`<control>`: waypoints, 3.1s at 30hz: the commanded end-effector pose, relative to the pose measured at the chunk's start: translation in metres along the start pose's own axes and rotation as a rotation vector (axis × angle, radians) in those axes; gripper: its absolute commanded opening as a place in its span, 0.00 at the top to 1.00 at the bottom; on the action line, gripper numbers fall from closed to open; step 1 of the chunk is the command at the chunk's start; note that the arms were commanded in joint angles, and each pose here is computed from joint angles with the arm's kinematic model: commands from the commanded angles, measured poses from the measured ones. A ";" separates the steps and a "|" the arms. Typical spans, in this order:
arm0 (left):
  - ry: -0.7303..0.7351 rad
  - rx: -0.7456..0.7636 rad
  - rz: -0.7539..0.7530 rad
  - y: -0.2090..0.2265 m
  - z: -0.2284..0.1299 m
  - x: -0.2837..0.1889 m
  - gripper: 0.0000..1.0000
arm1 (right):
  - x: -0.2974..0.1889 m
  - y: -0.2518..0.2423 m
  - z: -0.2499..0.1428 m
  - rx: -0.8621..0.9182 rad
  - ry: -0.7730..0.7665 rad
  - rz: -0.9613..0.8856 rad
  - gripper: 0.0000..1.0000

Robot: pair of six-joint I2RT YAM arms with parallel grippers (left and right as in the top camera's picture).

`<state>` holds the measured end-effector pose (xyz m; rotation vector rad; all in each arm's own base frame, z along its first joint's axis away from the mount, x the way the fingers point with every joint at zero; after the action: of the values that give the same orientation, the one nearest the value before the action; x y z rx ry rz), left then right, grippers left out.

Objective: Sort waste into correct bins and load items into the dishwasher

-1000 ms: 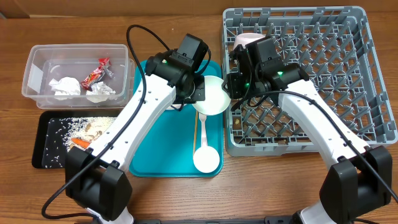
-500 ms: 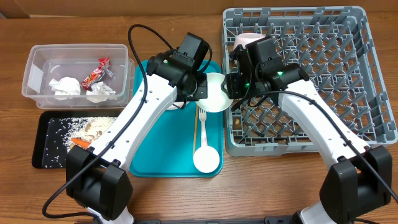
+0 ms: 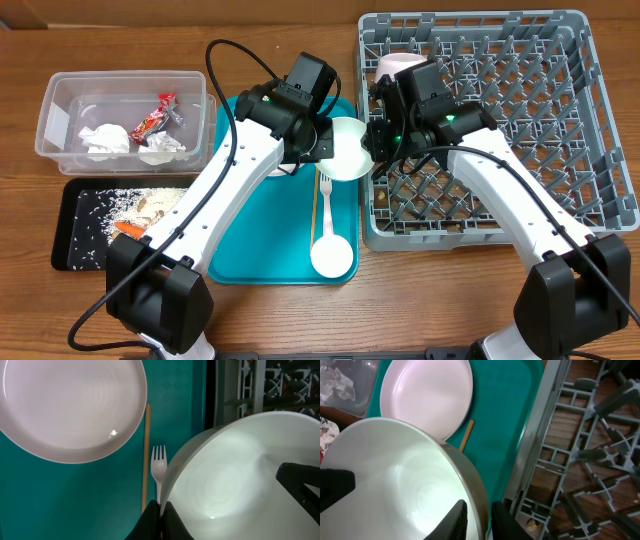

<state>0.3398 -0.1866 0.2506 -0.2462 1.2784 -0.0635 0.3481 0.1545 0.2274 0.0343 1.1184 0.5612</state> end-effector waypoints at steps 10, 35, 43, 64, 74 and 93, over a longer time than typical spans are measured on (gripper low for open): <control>-0.023 0.033 -0.013 -0.004 0.002 -0.007 0.96 | 0.002 -0.002 -0.004 0.007 0.027 -0.003 0.96; -0.174 0.035 -0.052 0.014 0.042 -0.126 0.00 | -0.064 -0.112 0.059 0.065 -0.434 -0.736 0.96; -0.174 0.035 -0.052 0.014 0.042 -0.126 0.00 | -0.108 -0.152 0.072 -0.313 -0.322 -1.187 0.96; -0.174 0.035 -0.052 0.014 0.042 -0.126 0.00 | -0.082 -0.207 0.064 -0.701 0.139 -1.391 0.96; -0.174 0.035 -0.052 0.014 0.042 -0.126 0.00 | -0.068 -0.212 0.062 -0.843 0.259 -1.360 0.96; -0.174 0.035 -0.052 0.014 0.042 -0.126 0.00 | -0.029 -0.229 0.059 -0.839 0.287 -1.347 0.96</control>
<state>0.3441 -0.1437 0.3728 -0.2648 1.1116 -0.0950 0.4799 -0.0434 0.2190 -1.4539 0.8377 -0.2551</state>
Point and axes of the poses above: each gripper's point midway between its finger pads, its own x axis out along the fingers, its own y axis along the line the jaws close on, z = x × y, the point moved 10 cm from there along -x, back along the fingers, and after that the axes turned 6 degrees about -x, right-handed, at the moved point
